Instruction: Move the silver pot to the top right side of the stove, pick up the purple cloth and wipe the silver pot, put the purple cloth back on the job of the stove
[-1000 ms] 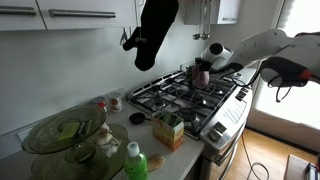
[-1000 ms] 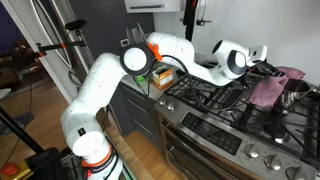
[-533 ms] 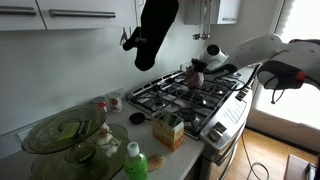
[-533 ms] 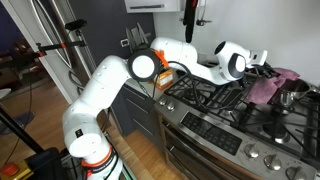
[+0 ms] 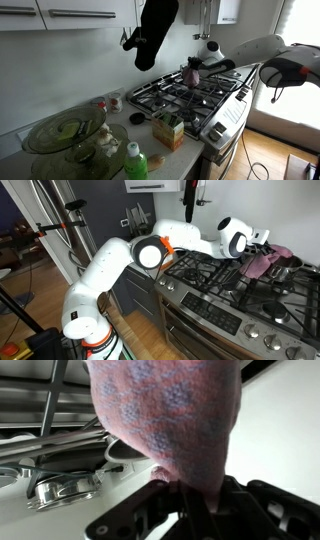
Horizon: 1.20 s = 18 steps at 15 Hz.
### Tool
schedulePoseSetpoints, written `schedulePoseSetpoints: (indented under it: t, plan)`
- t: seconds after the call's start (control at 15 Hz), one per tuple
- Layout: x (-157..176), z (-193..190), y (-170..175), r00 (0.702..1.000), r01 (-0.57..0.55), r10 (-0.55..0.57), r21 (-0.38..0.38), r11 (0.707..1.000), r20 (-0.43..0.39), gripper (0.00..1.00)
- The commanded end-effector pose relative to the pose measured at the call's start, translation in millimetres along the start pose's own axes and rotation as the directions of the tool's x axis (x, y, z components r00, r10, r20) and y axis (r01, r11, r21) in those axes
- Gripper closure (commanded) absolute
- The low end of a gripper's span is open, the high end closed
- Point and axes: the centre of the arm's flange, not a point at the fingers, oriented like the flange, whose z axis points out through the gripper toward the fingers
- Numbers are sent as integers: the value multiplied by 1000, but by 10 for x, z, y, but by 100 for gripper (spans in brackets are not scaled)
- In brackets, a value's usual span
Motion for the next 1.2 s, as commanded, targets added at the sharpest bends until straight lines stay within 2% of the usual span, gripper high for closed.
schedulePoseSetpoints:
  t: [0.0, 0.27, 0.47, 0.6, 0.8, 1.13]
  plan:
    - [92, 148, 102, 994, 106, -104, -64, 992, 33, 96]
    - [287, 86, 285, 972, 230, -233, -160, 960, -2, 96]
    - [435, 118, 444, 956, 273, -292, -245, 930, -42, 96]
    - [488, 114, 481, 952, 279, -302, -263, 923, -51, 96]
    - [453, 61, 368, 958, 273, -285, -203, 940, -30, 96]
    - [252, -54, -41, 968, 248, -246, -41, 968, 44, 96]
